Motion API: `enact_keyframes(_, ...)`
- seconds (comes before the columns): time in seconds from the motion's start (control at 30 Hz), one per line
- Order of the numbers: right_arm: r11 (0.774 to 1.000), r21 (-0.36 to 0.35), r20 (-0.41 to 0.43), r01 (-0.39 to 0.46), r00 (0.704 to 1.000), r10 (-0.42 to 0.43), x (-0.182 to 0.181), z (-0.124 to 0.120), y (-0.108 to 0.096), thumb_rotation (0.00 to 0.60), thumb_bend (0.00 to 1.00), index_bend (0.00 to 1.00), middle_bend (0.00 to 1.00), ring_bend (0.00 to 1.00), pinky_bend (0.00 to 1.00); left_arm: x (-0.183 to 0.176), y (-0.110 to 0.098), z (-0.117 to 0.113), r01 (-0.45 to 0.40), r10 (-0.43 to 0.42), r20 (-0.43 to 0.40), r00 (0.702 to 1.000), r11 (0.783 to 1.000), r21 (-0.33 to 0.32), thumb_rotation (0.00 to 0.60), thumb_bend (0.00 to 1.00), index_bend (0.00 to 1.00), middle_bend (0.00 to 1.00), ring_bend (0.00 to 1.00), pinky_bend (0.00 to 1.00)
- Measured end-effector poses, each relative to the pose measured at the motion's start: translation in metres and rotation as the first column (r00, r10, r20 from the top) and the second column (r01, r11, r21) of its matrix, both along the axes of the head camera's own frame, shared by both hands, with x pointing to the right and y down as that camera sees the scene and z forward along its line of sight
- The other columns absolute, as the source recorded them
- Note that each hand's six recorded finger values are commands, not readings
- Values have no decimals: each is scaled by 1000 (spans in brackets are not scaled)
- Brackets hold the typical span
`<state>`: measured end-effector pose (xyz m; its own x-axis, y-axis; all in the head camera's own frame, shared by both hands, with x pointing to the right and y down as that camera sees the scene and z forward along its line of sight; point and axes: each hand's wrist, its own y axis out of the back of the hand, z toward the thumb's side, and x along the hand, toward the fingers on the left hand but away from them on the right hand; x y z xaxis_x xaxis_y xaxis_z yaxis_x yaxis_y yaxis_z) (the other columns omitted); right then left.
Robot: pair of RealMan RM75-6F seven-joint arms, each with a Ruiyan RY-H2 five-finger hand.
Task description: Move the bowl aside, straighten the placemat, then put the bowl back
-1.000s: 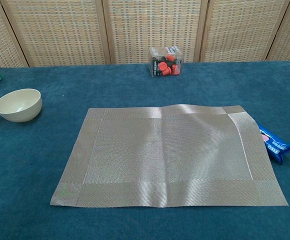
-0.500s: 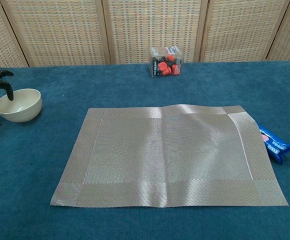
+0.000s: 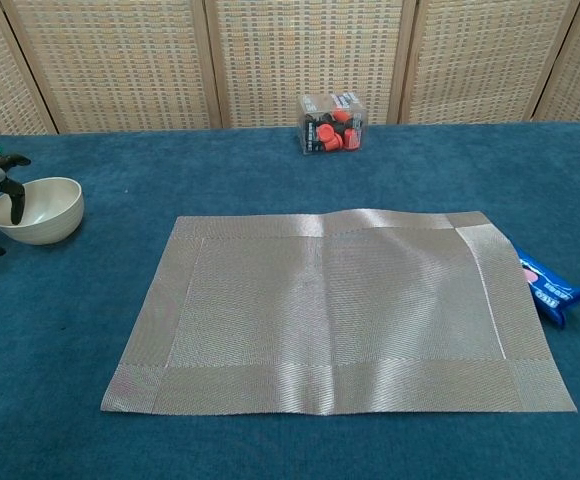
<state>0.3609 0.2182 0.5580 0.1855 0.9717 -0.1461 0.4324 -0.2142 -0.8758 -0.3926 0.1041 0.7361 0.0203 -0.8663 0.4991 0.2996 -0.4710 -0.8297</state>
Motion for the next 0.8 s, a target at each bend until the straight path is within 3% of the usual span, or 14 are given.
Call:
enact_keyframes(0.17,1000,4,2,0,1000,-1,0,-1,0,600,250,94,0,0,0,9,-4,5,-10,10,-6,1000,1000,20,600,295,632,0,0,0)
enact_keyframes(0.4,1000,7,8,-4,1000,4,1,-2,0,600,251,94,0,0,0,19,-4,7,-37,37,-6,999,999,40,600,397,735,0,0,0)
enact_keyframes(0.8,1000,10,15,0,1000,0,0,-4,1,600,250,94,0,0,0,18,-3,-3,-44,46,-33,998,997,65,600,420,731,0,0,0)
